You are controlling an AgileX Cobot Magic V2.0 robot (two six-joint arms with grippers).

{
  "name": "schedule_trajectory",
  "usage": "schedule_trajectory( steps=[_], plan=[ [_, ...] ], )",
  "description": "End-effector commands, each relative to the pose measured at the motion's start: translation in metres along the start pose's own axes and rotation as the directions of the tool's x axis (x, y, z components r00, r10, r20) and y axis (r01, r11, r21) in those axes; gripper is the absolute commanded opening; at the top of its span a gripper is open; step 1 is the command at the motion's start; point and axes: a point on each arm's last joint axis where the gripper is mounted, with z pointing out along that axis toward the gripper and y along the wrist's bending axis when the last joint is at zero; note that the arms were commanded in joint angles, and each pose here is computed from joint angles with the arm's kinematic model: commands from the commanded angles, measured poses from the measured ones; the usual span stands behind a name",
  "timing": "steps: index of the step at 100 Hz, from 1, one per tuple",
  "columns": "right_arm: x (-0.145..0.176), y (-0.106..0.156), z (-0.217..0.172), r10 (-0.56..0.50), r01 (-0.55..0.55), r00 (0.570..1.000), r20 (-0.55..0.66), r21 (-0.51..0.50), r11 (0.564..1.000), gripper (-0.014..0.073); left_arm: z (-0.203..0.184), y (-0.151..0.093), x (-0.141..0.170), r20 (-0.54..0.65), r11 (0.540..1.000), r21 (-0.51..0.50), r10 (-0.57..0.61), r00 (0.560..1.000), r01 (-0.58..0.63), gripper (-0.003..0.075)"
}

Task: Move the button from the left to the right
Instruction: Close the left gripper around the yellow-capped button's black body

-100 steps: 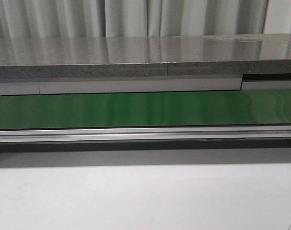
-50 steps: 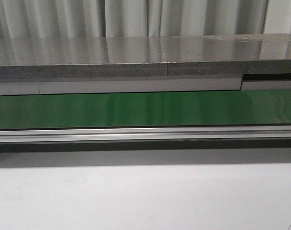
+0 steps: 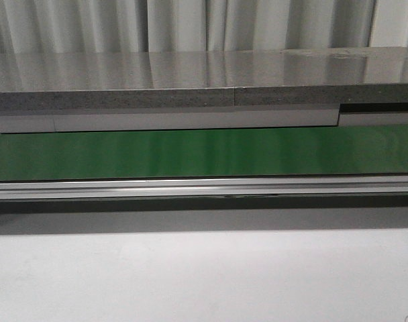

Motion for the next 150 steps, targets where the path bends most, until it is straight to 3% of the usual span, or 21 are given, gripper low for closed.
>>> schedule_trajectory(
  steps=[1,24,69,107,150],
  plan=[
    [-0.014,0.000,-0.003,-0.010,0.009,0.993,0.121,0.006,1.000,-0.0068,0.008,0.012,-0.018,0.043,0.999,-0.031,-0.027,0.999,0.028,0.0619],
    [-0.014,0.000,-0.003,-0.010,0.009,0.993,0.121,0.006,1.000,-0.0068,0.063,0.026,-0.027,-0.049,0.996,-0.059,-0.067,0.997,0.064,0.0619],
    [-0.014,0.000,-0.003,-0.010,0.009,0.993,0.121,0.006,1.000,-0.0068,0.135,0.021,-0.024,-0.170,0.998,-0.037,-0.061,0.983,0.056,0.0619],
    [-0.014,0.000,-0.003,-0.010,0.009,0.993,0.121,0.006,1.000,-0.0068,0.168,0.016,-0.018,-0.210,0.998,-0.007,-0.063,0.976,0.063,0.0619],
    [-0.014,0.000,-0.003,-0.010,0.009,0.993,0.121,0.006,1.000,-0.0068,0.185,0.015,-0.037,-0.223,0.998,0.015,-0.051,0.973,0.056,0.0619]
  ],
)
